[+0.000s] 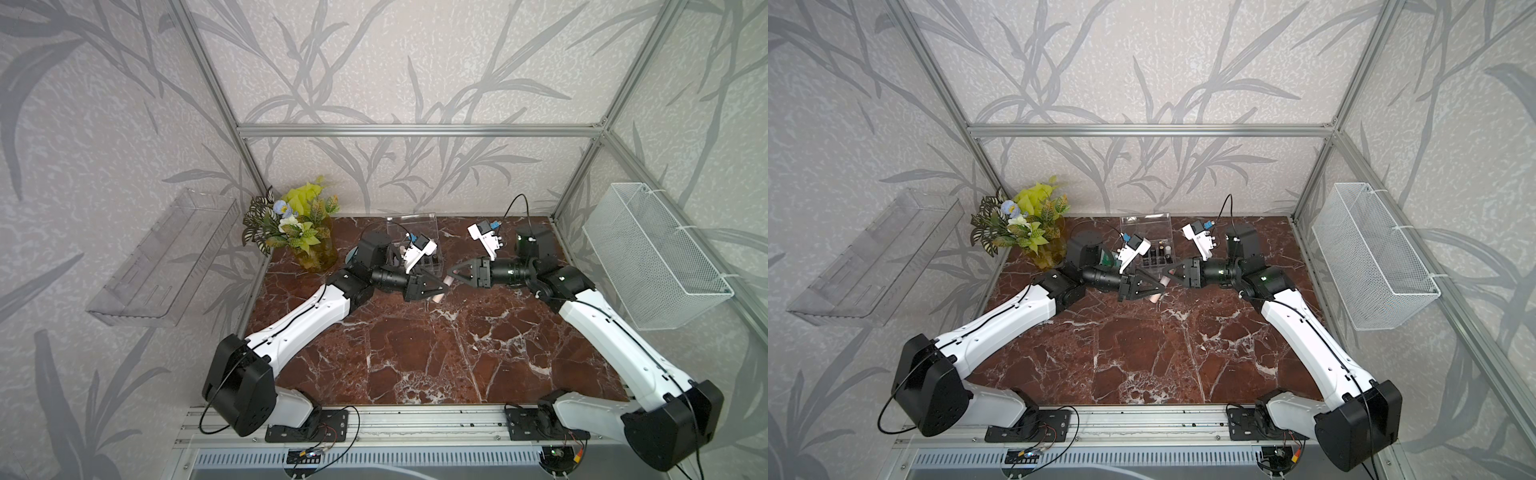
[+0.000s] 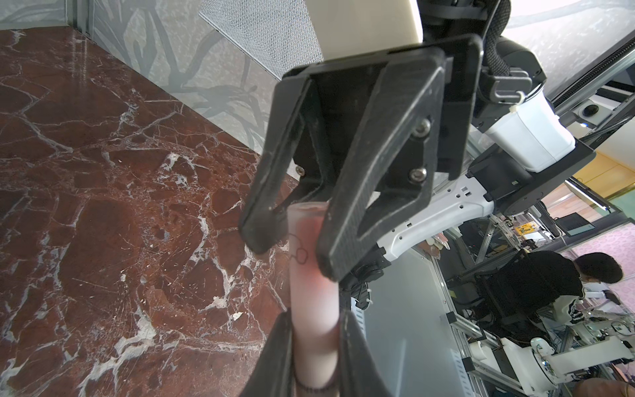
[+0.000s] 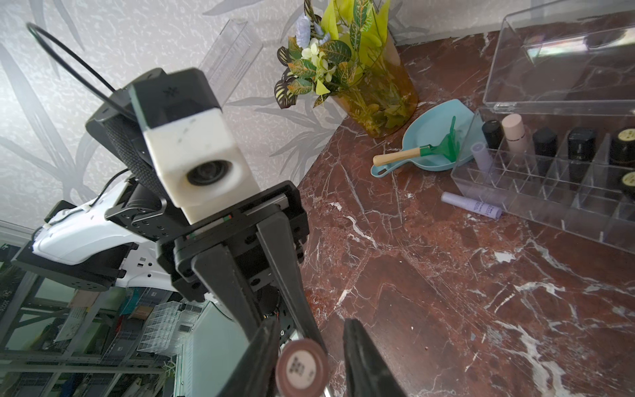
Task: Arrange the lipsticks in the organizer
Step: Pick up the lipstick at the center of the board, then place the lipstick in the storage box.
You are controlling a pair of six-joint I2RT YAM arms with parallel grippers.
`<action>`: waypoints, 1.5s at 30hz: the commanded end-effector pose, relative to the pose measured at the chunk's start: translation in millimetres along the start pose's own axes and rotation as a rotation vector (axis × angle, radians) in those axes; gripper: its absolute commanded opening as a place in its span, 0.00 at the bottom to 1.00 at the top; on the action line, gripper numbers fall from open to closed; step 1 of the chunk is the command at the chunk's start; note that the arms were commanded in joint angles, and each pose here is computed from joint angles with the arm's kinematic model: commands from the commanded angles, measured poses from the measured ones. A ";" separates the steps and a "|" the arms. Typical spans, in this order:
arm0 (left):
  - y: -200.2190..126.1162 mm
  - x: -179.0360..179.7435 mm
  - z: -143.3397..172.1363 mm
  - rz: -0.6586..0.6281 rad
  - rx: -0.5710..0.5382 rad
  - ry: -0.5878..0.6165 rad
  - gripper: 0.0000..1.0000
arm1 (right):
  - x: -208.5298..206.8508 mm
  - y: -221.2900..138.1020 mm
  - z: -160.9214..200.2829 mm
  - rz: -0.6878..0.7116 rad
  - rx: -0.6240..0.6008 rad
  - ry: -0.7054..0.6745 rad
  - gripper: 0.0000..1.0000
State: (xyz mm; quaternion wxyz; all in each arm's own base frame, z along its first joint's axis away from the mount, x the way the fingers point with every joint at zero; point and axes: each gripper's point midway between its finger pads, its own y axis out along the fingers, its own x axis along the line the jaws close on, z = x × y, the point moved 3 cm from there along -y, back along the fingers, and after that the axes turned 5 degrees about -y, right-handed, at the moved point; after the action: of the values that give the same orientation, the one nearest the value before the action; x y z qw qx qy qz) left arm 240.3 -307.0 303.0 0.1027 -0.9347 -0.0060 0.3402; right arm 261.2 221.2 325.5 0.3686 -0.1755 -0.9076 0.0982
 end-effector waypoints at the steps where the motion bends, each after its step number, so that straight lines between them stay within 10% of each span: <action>1: -5.8 -15.8 -8.0 0.031 -0.025 0.056 0.15 | 1.0 -0.2 -2.7 -0.011 -0.026 -0.009 0.30; 13: -6.3 -10.6 -11.1 -0.011 -0.039 0.053 0.24 | 5.9 2.1 -0.9 -0.048 -0.008 0.005 0.10; 18: -10.1 6.4 -17.6 -0.157 -0.057 0.045 0.78 | -1.7 2.1 -0.8 0.007 -0.006 0.002 0.08; 22: -25.2 21.7 -29.8 -0.369 -0.109 0.070 0.95 | -16.0 1.3 -2.3 0.110 -0.007 -0.011 0.07; 34: -87.7 64.5 -29.9 -0.870 -0.304 0.065 0.96 | -79.9 28.9 -28.4 0.530 0.002 -0.149 0.06; 45: -126.1 98.8 -10.5 -0.966 -0.395 -0.054 0.96 | -120.9 88.3 -67.5 0.636 -0.030 -0.251 0.05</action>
State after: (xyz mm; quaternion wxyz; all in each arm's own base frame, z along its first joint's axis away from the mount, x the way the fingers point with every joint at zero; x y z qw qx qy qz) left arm 325.3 -189.6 257.3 0.1106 -0.8232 -0.4826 0.2780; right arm 392.5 251.4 250.5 0.2464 -0.4198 -0.8406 0.2375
